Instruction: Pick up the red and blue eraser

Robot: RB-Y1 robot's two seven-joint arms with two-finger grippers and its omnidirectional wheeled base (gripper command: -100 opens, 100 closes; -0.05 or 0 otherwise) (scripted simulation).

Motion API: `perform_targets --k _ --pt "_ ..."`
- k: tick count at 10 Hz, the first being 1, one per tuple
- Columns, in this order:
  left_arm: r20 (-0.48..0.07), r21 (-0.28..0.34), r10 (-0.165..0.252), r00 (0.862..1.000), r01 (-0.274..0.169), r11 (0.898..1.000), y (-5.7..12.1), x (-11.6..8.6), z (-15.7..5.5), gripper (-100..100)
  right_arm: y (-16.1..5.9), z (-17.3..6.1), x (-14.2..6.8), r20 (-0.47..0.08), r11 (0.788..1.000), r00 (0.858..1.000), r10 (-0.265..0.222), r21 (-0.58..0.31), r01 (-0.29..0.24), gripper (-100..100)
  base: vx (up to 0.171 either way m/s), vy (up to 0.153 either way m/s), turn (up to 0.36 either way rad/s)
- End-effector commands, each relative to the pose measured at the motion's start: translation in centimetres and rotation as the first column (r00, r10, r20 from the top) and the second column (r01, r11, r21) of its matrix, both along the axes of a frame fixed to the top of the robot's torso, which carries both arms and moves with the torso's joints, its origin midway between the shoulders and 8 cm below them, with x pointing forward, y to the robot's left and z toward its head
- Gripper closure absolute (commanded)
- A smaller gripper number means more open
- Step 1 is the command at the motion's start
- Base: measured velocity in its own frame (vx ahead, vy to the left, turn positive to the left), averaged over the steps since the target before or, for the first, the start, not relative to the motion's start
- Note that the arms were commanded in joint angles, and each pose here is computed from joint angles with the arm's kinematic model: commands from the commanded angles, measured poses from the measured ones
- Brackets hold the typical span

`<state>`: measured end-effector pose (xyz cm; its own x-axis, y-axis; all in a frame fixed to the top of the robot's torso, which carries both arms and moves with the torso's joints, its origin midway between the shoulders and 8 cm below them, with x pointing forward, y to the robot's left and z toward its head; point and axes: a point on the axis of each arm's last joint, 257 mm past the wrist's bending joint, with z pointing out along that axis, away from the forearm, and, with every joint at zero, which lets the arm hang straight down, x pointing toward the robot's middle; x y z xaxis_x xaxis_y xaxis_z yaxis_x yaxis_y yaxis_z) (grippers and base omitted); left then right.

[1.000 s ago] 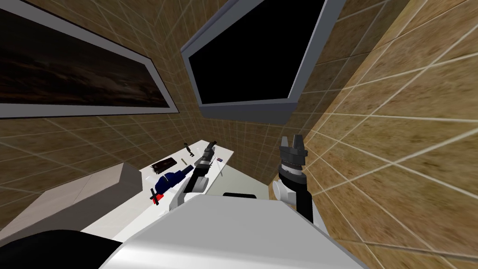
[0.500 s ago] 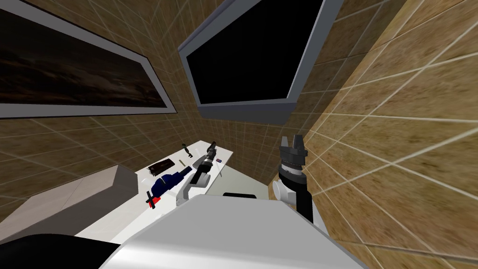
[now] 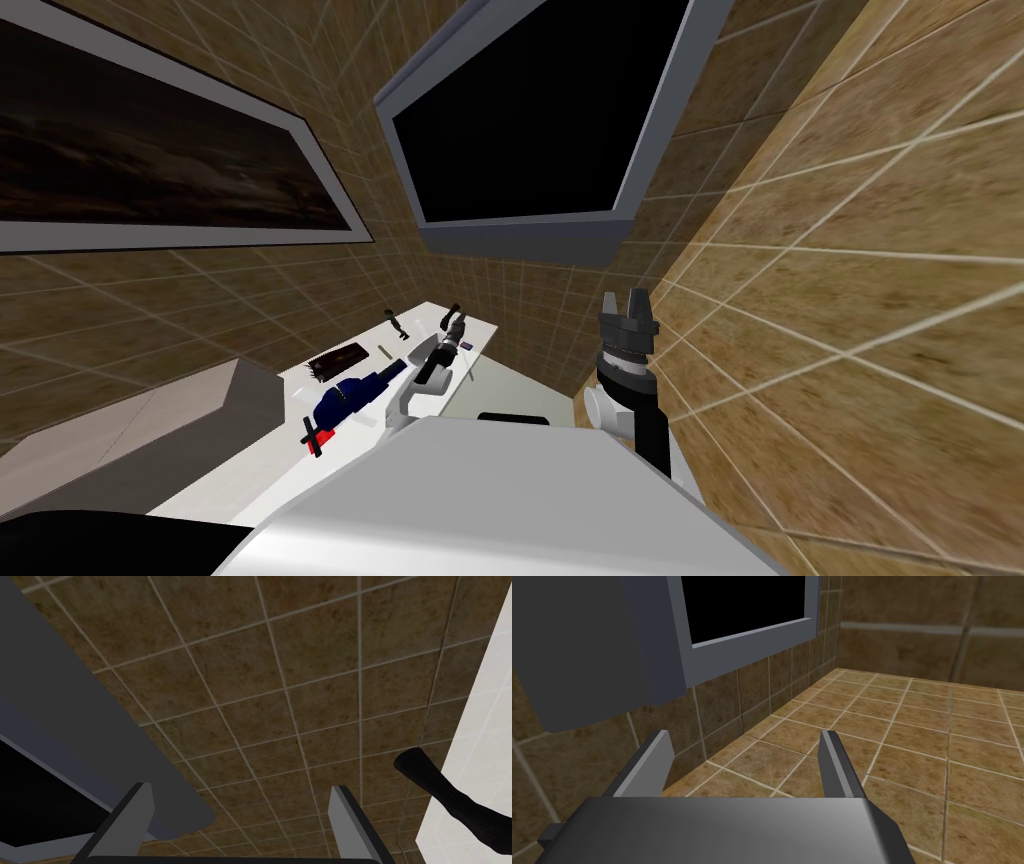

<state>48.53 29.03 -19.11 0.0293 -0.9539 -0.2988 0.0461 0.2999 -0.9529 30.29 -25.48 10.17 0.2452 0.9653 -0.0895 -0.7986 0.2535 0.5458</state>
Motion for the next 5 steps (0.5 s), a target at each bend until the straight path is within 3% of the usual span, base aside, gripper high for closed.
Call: perform_targets --k 1,5 --pt "-0.068 0.025 0.008 0.998 -0.006 1.0 0.5 0.9 -2.2 -100 0.0 0.0 0.0 0.0 1.0 1.0 0.0 0.0 0.0 0 0.036 -0.019 -0.03" --pt "-0.216 0.066 0.031 0.976 -0.017 0.998 1.8 2.1 -6.6 -100 0.0 0.0 0.0 0.0 1.0 1.0 0.0 0.0 0.0 0 0.038 -0.018 -0.023"
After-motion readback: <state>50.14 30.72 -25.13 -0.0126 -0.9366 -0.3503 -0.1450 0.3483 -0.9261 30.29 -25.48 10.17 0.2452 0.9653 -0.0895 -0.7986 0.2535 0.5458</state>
